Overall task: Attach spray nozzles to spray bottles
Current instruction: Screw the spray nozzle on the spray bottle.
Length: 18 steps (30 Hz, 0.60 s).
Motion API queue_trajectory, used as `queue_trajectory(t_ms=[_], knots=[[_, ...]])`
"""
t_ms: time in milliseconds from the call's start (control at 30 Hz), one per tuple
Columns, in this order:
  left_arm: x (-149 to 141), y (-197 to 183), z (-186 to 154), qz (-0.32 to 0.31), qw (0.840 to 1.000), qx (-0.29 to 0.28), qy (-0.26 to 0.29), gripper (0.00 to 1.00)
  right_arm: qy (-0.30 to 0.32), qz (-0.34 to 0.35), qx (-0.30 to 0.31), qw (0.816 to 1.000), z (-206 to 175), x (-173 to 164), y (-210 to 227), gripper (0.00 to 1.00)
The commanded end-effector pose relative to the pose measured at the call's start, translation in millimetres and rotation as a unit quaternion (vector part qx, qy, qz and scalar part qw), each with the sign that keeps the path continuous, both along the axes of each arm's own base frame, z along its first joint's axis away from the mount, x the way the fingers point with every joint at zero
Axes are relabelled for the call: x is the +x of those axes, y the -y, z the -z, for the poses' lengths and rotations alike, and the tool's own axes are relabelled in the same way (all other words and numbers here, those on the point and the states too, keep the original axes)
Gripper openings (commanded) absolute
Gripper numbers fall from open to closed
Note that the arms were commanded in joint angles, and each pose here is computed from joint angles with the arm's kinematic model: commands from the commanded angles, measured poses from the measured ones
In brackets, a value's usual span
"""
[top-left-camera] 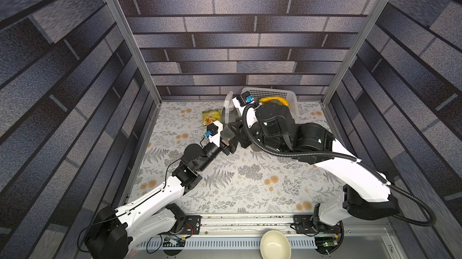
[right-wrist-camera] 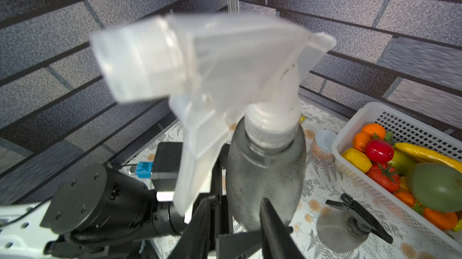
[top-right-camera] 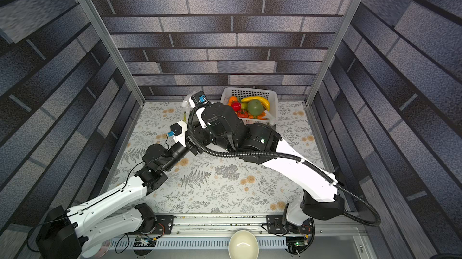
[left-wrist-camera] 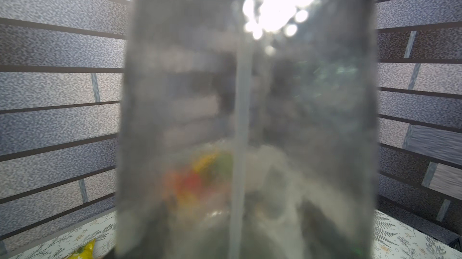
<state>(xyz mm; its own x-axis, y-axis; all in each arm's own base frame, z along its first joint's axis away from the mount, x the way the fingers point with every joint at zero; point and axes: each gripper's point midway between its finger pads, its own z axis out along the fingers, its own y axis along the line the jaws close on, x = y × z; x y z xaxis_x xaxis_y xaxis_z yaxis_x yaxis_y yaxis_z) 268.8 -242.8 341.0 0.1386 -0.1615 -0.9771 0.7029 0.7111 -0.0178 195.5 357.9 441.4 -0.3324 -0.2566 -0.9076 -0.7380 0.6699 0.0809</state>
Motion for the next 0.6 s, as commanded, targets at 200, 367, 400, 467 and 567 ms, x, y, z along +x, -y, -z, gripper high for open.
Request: queue_trajectory(t_ms=[200,367,400,467,567], knots=[[-37,22,-12,0.119,0.993,-0.015,-0.007,0.67,0.01,-0.167,0.153,0.974,-43,-18,50,0.37],[-54,31,-20,0.173,0.984,-0.025,-0.019,0.67,0.007,-0.239,0.172,0.956,-56,-22,52,0.48],[-56,33,-22,0.18,0.983,-0.026,-0.02,0.67,0.006,-0.247,0.176,0.953,-58,-21,53,0.53],[-63,36,-26,0.198,0.98,-0.027,-0.023,0.67,0.005,-0.256,0.181,0.95,-61,-16,54,0.61],[-69,38,-33,0.216,0.976,-0.03,-0.025,0.67,0.006,-0.259,0.176,0.95,-60,-10,52,0.68]])
